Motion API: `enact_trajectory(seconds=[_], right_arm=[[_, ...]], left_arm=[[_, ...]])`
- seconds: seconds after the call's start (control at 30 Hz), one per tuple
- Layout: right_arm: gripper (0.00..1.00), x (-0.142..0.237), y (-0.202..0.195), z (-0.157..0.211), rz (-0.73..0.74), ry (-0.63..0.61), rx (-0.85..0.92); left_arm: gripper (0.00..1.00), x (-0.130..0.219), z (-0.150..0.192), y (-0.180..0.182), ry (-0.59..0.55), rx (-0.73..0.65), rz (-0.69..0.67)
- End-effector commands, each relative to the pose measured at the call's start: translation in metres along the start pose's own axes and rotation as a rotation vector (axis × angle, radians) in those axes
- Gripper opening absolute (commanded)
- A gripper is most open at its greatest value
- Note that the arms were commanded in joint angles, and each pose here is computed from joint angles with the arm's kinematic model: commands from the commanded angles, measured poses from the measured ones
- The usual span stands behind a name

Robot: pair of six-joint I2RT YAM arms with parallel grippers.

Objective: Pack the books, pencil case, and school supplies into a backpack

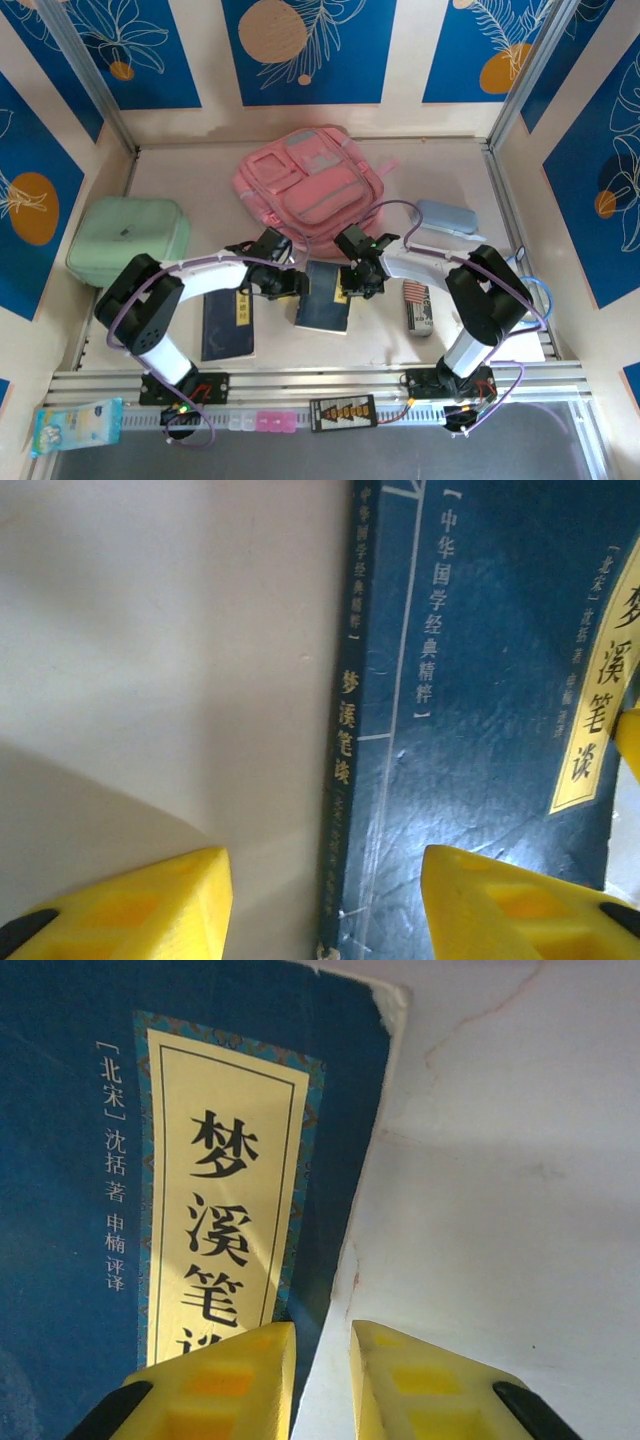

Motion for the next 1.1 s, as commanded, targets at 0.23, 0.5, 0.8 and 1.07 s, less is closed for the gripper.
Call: enact_trajectory(seconds=[0.23,0.5,0.8,1.07], right_arm=[[0.15,-0.018,-0.012,0.017,0.051,0.103,-0.025],[0.14,-0.023,-0.012,0.017,0.049,0.114,-0.031],[0.14,-0.025,-0.013,0.018,0.048,0.119,-0.034],[0.14,-0.025,-0.011,0.020,0.027,0.114,-0.024]], left_arm=[[0.36,-0.006,0.002,-0.026,0.054,-0.008,0.108],[0.37,-0.012,0.005,-0.024,0.074,0.022,0.119],[0.38,-0.015,0.006,-0.033,0.111,0.054,0.185],[0.35,0.022,0.015,-0.070,0.122,-0.017,0.480]])
Point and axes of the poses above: each hand's point on the last joint's axis, 136 mm out from that joint toward the fingers, its own x axis back along the fingers, its own y axis along the line the jaws close on, z = x × y, the point moved 5 cm from there along x, back along the fingers, and after that the axes turned 14 degrees about x, right-handed, at the moved point
